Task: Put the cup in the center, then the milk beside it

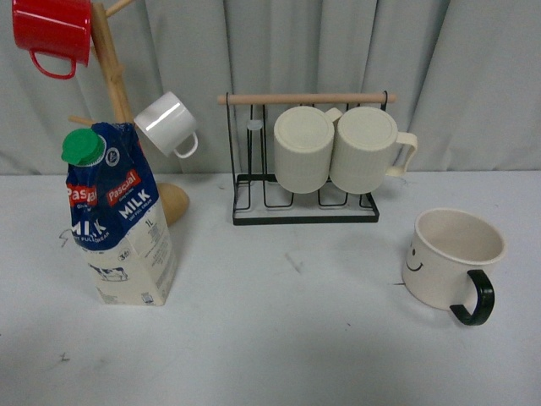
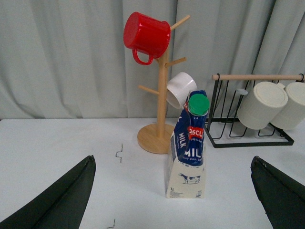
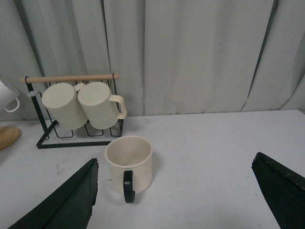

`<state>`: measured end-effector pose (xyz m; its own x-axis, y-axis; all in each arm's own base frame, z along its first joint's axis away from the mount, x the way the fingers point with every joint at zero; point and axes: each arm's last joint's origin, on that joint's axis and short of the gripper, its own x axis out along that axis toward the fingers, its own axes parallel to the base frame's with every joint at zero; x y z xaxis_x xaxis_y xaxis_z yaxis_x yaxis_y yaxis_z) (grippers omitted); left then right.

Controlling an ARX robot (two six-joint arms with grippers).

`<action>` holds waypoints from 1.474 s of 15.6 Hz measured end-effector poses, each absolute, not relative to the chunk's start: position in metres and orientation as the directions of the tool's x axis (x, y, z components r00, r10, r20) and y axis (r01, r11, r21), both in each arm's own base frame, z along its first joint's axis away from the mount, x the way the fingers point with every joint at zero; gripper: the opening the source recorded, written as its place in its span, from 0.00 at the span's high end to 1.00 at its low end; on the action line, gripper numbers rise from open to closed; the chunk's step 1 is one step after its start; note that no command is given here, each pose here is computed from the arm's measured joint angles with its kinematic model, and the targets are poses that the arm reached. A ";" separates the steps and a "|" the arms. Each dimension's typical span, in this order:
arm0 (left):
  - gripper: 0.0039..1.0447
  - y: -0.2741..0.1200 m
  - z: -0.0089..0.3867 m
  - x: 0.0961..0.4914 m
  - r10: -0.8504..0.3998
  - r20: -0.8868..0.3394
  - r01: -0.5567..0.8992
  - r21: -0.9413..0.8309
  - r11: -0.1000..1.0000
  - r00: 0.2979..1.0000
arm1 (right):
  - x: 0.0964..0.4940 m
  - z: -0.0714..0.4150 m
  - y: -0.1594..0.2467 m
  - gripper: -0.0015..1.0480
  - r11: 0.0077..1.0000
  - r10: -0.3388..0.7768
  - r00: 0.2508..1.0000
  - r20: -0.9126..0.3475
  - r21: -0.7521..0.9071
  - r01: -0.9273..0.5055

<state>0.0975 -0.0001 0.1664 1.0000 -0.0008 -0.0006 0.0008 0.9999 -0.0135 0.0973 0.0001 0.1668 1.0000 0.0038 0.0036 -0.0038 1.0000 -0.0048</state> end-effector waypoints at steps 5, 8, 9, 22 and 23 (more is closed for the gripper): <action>0.06 0.000 0.166 0.098 -0.001 -0.001 0.001 -0.014 1.000 1.000 | 0.097 0.167 0.000 0.06 1.000 0.004 1.000 0.004 -0.005 -0.004; 0.06 0.000 0.166 0.098 -0.001 0.000 0.001 -0.014 1.000 1.000 | 0.123 0.179 -0.008 0.06 0.986 -0.117 0.947 -0.300 0.075 0.146; 0.06 0.000 0.166 0.098 -0.001 -0.001 0.001 -0.014 1.000 1.000 | 0.137 0.188 -0.008 0.06 0.987 -0.111 0.946 -0.304 0.078 0.141; 0.06 0.000 0.166 0.098 -0.001 0.000 0.001 -0.014 1.000 1.000 | 0.370 0.163 0.002 0.06 0.975 0.039 0.660 -0.751 0.172 0.138; 0.06 0.000 0.166 0.098 -0.001 -0.001 0.001 -0.014 1.000 1.000 | 0.380 0.156 0.004 0.06 0.971 0.041 0.634 -0.772 0.180 0.157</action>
